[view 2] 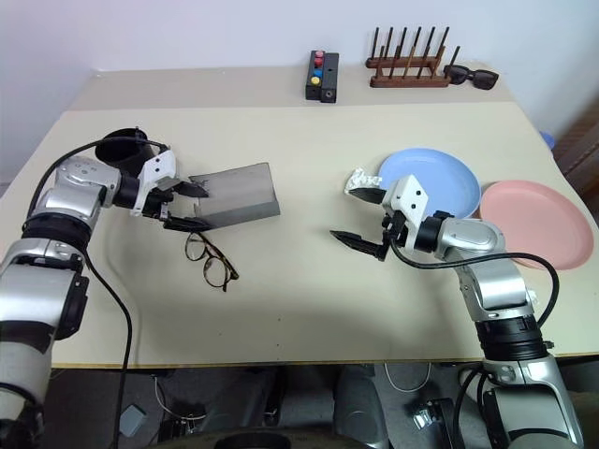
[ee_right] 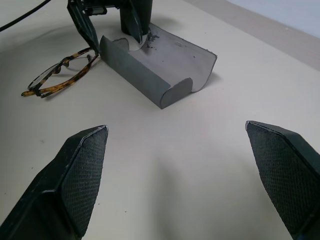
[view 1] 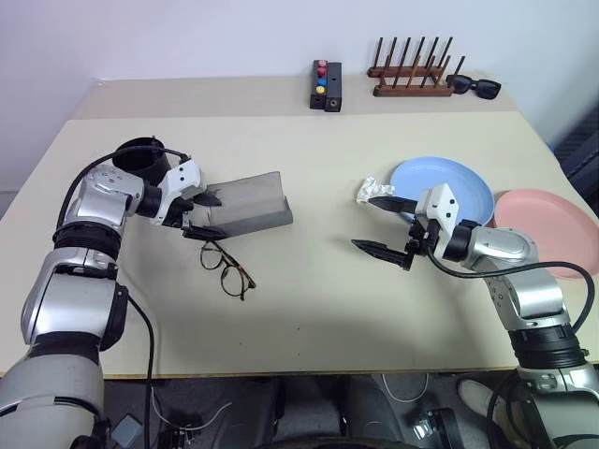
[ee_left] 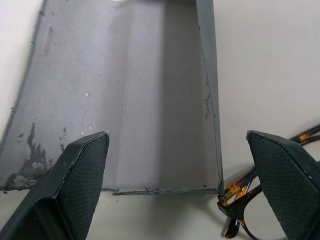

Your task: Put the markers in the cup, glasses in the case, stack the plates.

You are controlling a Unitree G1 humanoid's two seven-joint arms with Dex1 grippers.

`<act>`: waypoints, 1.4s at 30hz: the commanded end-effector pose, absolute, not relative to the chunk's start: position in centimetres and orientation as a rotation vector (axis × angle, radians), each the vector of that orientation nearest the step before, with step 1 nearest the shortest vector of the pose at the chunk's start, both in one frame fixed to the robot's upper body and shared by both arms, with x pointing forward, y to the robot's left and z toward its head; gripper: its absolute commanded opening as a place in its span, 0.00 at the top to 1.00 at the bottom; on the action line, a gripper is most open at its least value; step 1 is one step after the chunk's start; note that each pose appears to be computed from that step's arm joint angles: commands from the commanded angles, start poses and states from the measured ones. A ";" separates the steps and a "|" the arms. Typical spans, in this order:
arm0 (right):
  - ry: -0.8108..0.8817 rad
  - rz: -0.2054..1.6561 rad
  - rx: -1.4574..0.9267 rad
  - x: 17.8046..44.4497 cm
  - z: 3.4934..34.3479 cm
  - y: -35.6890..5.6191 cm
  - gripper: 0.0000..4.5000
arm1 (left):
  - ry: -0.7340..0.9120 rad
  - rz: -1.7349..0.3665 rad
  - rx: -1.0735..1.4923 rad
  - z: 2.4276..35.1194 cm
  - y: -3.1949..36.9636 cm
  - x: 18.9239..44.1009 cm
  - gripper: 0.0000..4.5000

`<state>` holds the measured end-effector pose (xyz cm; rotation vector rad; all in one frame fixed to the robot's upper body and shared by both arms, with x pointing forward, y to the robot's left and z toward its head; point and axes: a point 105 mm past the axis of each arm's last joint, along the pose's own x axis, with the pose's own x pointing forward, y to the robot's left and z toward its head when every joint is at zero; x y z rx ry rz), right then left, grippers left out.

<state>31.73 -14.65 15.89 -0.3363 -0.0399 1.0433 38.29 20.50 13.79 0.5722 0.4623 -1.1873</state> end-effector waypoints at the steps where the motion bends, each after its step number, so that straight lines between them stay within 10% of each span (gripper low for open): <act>1: -0.108 1.039 -0.351 31.4 17.7 -14.6 0.00 | 0.441 -1.192 0.613 14.7 20.1 38.7 0.00; 7: -0.109 1.031 -0.349 31.2 17.7 -14.9 0.00 | 0.454 -1.208 0.632 14.3 19.5 38.8 0.06; 16: -0.109 1.016 -0.347 31.1 17.5 -15.1 0.00 | 0.465 -1.233 0.653 13.9 19.4 38.6 0.97; 42: -0.121 1.006 -0.345 31.4 17.6 -15.2 0.00 | 0.344 -1.449 0.760 15.3 16.3 37.1 0.99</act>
